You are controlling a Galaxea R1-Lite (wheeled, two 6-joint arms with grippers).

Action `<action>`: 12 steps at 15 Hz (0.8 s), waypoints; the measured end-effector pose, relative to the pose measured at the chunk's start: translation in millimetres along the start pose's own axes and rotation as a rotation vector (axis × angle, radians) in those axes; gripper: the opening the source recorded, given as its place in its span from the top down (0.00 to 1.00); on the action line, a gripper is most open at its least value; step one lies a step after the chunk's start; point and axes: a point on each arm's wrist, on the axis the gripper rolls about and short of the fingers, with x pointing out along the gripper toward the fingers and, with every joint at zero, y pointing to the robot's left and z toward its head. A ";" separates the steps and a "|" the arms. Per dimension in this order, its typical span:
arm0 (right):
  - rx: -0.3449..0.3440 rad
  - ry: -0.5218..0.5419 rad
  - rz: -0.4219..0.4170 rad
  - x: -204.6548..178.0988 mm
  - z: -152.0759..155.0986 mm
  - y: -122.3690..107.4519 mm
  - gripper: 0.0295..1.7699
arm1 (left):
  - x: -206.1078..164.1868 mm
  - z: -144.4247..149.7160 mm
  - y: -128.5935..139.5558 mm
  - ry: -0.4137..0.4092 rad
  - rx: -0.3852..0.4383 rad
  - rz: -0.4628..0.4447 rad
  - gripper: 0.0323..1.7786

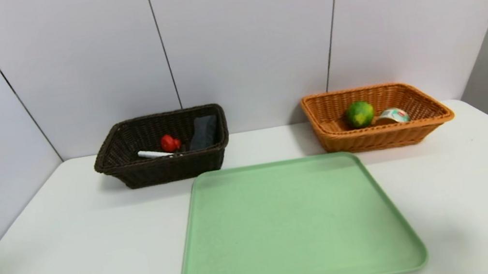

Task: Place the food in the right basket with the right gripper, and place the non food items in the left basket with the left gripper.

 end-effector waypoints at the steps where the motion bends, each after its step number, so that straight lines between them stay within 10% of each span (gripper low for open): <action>1: 0.003 -0.005 -0.003 -4.0 -6.4 -1.3 0.03 | -16.1 -13.3 3.6 -0.010 -0.007 0.024 0.07; 12: 0.013 -0.166 -0.043 -52.6 -83.4 -12.6 0.03 | -125.5 -151.8 11.3 -0.036 -0.015 0.133 0.05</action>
